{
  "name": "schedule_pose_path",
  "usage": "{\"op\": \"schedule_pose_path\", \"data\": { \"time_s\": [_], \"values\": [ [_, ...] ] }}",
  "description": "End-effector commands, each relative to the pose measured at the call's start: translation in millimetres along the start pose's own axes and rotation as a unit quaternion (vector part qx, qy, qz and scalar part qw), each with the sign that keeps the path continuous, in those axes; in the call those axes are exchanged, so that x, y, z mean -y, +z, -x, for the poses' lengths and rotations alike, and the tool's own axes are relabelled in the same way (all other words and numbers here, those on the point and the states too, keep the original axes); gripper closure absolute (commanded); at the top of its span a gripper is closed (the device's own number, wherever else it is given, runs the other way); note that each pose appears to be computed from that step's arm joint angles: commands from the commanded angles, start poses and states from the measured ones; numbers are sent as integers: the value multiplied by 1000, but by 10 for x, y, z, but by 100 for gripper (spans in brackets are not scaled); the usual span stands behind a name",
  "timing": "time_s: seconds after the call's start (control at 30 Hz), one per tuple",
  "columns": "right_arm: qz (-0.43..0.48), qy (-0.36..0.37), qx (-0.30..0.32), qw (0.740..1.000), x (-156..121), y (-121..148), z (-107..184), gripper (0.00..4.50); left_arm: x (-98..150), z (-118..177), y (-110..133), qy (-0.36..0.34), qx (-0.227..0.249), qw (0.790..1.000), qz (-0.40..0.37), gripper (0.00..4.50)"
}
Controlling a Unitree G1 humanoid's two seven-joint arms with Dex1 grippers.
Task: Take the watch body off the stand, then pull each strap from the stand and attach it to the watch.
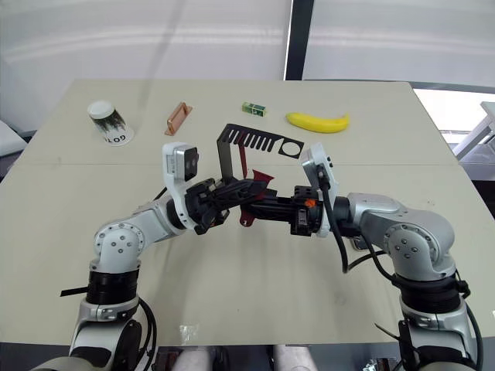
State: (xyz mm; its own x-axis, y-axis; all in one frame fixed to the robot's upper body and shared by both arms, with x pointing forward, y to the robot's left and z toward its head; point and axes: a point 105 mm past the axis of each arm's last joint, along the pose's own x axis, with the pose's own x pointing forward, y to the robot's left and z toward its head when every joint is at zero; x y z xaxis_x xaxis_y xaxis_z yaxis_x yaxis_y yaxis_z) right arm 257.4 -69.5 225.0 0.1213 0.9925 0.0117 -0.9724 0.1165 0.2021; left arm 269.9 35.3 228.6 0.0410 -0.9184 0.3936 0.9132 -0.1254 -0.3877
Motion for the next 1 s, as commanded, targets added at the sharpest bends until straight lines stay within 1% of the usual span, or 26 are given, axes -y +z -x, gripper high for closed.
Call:
{"op": "schedule_pose_path", "data": {
  "time_s": [0.03,0.37,0.47,0.5,0.57,0.67,0.7,0.73,0.87,0.9,1.0],
  "values": [
    [25,4,-3,1000,-67,66,-23,450,117,-96,54,-30,2,999,-19,445],
    [33,-14,0,999,-61,77,27,450,145,-75,55,-35,0,999,-18,445],
    [30,-16,5,999,-121,93,117,357,159,-41,74,-33,-4,999,-23,450],
    [29,-16,5,999,-155,94,150,318,161,-29,83,-32,-6,999,-24,450],
    [30,-23,4,999,-202,93,216,218,165,-6,97,-30,-10,999,-28,450],
    [32,-62,1,998,-258,76,398,75,169,42,112,-27,-22,999,-33,450],
    [33,-78,0,996,-269,67,457,31,168,57,112,-26,-27,999,-35,450],
    [34,-101,0,994,-270,50,523,5,164,72,107,-24,-33,998,-38,450],
    [43,-207,5,977,-264,-58,769,5,131,143,109,-13,-57,997,-58,450],
    [46,-239,2,970,-260,-111,842,5,114,167,106,-8,-70,995,-68,450],
    [63,-329,-16,942,-266,-260,1052,5,63,243,42,1,-130,985,-113,450]
  ]
}}
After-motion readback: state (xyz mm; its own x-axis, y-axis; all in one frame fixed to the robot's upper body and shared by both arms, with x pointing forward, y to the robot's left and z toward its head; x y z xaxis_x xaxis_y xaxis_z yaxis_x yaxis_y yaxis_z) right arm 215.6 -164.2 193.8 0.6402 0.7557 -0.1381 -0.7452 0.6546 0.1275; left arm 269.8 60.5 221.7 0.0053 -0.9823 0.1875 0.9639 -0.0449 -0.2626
